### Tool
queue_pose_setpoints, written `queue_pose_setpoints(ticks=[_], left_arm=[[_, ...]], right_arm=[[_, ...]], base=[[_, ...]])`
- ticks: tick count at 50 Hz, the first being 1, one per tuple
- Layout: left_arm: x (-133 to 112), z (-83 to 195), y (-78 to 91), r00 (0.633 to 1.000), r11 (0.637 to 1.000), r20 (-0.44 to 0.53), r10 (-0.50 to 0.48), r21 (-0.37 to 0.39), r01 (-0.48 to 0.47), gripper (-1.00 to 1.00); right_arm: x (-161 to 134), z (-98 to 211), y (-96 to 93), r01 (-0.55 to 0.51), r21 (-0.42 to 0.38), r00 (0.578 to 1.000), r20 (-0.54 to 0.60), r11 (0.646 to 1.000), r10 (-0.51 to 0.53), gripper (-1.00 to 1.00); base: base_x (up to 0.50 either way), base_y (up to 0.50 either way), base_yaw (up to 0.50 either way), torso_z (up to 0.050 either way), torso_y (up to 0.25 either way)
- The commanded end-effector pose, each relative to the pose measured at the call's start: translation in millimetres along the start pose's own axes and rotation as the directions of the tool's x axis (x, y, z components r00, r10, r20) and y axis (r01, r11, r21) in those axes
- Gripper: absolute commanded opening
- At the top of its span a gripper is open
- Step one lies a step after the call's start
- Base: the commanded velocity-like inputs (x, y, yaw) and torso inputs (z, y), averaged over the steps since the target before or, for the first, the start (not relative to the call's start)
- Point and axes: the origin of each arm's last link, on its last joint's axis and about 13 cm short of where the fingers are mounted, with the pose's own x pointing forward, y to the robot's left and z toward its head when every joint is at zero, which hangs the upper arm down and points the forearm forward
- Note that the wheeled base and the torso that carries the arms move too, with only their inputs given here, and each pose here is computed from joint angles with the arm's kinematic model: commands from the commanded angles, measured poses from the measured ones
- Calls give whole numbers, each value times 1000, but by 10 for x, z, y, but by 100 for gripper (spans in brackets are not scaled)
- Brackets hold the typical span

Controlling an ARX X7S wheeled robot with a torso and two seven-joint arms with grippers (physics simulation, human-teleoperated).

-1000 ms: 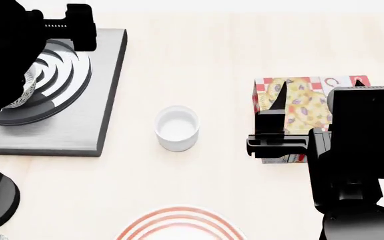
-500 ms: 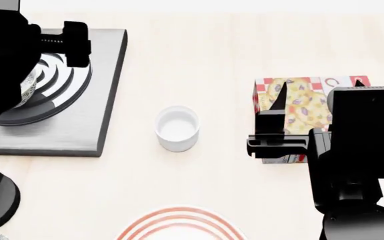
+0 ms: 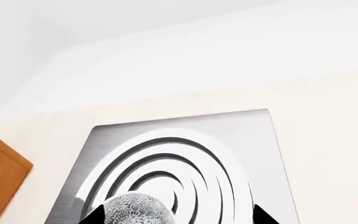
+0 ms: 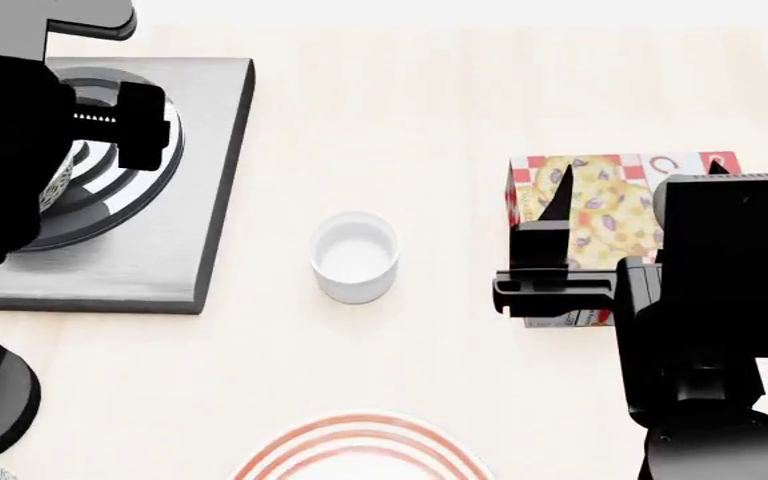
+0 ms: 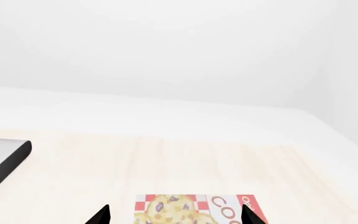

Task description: Pick the akita bowl on the stove and place it on the plate.

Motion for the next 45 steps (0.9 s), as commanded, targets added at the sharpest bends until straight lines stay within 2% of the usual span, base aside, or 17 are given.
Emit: queue_pose_setpoints(ticks=[1, 3, 45], left_arm=[[8, -24, -24, 1000, 1000, 3, -12, 10, 12, 100], [5, -34, -20, 1000, 1000, 6, -6, 27, 5, 100], [50, -177, 59, 998, 999, -53, 44, 18, -43, 100]], right_arm=[[18, -4, -14, 5, 18, 1000, 6, 1000, -5, 100], [15, 0, -13, 4, 18, 1000, 6, 1000, -5, 100], [15, 7, -12, 7, 21, 1000, 5, 1000, -7, 100]], base=[[0, 0, 0, 0, 0], [0, 0, 0, 0, 0], [0, 0, 0, 0, 0]])
